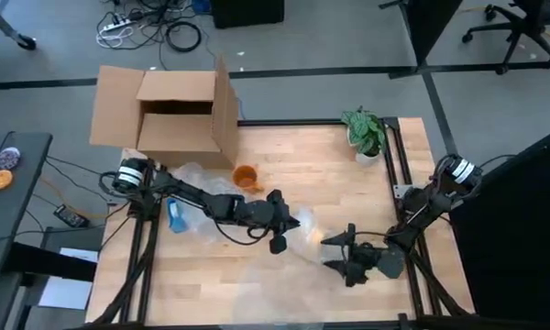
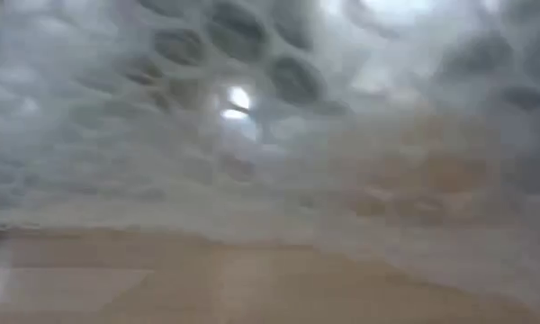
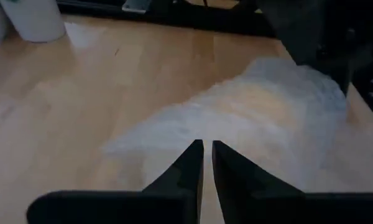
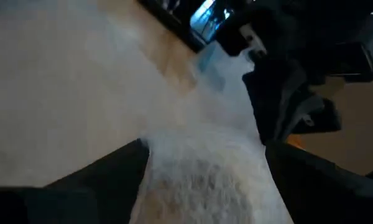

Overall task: Wrap mug
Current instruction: Wrap the yellow mug using the transparent bubble wrap

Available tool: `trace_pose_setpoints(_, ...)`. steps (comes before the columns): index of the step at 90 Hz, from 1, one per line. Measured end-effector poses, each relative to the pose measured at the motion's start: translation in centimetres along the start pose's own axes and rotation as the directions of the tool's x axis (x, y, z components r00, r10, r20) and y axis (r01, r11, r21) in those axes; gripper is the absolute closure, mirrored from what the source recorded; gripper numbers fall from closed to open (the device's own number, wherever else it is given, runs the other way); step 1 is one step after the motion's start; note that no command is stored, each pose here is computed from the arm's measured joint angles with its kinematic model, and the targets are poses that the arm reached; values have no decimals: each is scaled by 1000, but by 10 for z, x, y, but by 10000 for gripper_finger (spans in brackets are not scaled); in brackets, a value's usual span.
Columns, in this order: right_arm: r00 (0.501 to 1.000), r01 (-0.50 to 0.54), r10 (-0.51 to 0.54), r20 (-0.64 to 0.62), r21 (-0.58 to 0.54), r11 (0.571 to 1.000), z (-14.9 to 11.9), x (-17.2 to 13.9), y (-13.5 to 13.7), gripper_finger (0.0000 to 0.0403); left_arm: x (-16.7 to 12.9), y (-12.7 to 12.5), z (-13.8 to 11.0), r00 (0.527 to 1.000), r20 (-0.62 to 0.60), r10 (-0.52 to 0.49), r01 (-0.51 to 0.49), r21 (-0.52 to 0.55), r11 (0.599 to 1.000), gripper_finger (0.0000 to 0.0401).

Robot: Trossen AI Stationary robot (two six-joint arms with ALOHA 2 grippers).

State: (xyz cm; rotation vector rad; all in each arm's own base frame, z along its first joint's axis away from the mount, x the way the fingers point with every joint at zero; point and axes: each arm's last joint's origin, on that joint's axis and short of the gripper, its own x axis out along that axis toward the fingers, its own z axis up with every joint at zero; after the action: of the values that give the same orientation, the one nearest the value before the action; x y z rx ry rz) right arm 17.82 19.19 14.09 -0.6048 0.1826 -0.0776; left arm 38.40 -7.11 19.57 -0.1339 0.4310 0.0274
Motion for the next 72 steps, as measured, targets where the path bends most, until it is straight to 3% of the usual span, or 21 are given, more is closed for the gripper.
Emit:
trace_pose_setpoints(26, 994, -74, 94, -54, 302, 951, -11, -8, 10, 107, 0, -2, -1, 1000, -6, -3, 3, 3, 1000, 382)
trace_pose_setpoints(46, 987, -121, 156, -31, 497, 859, -9, -13, 15, 108, -1, -4, -6, 999, -43, 25, -24, 18, 1000, 382)
trace_pose_setpoints(72, 965, -232, 257, 52, 627, 743, 4, -24, 12, 109, -3, -14, -9, 998, -54, 16, -14, 32, 999, 382)
